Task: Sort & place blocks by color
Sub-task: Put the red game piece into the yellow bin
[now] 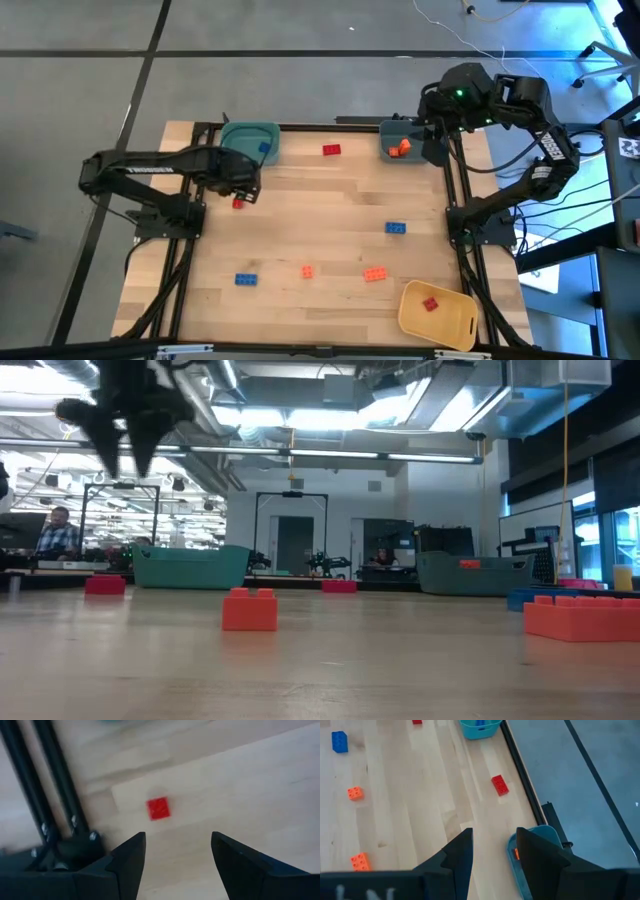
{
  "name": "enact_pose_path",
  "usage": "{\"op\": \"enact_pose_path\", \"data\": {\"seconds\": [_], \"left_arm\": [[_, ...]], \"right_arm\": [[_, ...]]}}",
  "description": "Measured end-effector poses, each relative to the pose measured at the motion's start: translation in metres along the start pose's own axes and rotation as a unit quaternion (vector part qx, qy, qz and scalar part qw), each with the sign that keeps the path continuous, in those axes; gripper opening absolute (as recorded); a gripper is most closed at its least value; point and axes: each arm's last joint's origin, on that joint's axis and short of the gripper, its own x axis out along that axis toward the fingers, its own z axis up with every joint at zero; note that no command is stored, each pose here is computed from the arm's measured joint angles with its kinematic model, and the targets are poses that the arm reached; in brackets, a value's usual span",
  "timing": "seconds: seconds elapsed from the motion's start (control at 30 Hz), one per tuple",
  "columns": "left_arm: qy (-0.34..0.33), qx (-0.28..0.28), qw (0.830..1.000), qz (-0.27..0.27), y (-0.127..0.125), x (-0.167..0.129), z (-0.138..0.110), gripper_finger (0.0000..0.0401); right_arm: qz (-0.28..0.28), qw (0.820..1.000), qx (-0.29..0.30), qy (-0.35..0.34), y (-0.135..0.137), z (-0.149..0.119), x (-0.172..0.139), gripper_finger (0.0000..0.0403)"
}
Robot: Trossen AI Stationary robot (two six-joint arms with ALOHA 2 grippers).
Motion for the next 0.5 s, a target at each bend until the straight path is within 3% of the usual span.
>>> {"op": "enact_pose_path", "data": {"seconds": [0.2,0.37,0.5], "left_arm": [[0.007,-0.017,0.999,0.049,0.01,0.035,-0.013,0.0218],[-0.015,-0.035,0.999,0.012,0.006,0.067,-0.015,0.0218],[-0.022,-0.049,0.998,0.012,0.01,0.084,-0.016,0.0218]], "right_arm": [[0.024,1.0,-0.012,-0.01,0.001,0.001,0.0,0.0152],[0.098,0.994,-0.033,-0.045,0.005,0.006,-0.001,0.0152],[0.104,0.992,-0.034,-0.055,0.005,0.008,-0.001,0.0152]]}}
